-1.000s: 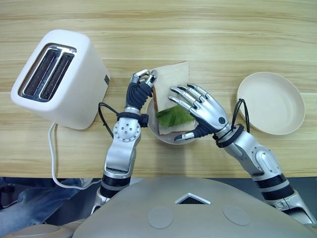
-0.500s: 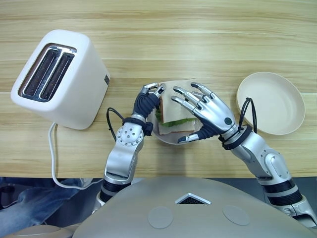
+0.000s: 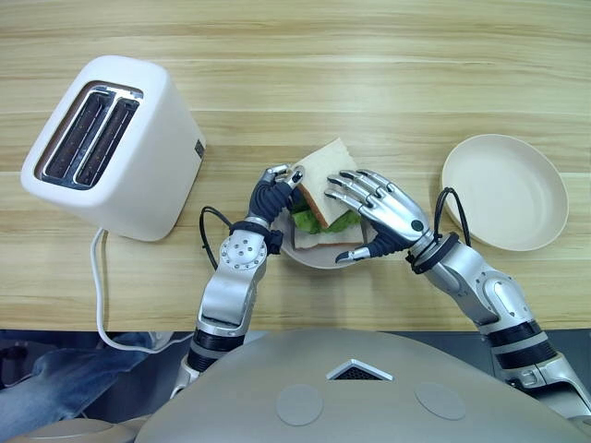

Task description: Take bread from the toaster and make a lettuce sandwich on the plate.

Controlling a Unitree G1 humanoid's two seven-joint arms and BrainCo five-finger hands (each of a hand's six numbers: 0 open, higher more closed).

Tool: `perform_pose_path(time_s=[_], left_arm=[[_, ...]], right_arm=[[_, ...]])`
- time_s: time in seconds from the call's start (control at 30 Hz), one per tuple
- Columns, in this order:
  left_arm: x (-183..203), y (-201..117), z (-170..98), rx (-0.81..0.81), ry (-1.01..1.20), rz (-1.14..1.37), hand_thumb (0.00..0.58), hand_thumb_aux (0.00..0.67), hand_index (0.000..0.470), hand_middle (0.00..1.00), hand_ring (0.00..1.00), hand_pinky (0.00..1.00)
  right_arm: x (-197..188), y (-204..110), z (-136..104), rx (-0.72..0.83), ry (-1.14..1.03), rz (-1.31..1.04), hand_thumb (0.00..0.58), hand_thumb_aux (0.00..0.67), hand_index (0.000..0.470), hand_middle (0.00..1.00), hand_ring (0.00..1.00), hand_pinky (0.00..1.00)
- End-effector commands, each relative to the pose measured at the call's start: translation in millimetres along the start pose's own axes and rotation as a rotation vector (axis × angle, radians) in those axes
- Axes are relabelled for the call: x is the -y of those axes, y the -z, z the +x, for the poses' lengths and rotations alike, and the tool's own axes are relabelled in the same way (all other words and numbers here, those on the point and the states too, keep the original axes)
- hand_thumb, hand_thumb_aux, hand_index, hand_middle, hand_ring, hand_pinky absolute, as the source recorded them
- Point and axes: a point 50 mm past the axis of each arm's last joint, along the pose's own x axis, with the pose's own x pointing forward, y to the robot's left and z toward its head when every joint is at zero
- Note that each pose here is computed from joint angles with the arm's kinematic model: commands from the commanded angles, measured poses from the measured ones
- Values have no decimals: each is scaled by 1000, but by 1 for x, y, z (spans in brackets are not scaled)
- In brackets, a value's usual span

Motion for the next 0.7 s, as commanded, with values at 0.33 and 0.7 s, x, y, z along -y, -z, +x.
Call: perform_pose_path(time_s=[0.33,0.7], left_arm=[[-19,-44,-3,202,20,-107,580,670,470,482,482,482],[-40,-56,6,140,162,111,580,670,470,506,506,506]], right_arm=[[50,29,-14,-67,225,135,0,0,0,0,0,0],[90,27,-21,20,335,204,0,0,0,0,0,0]])
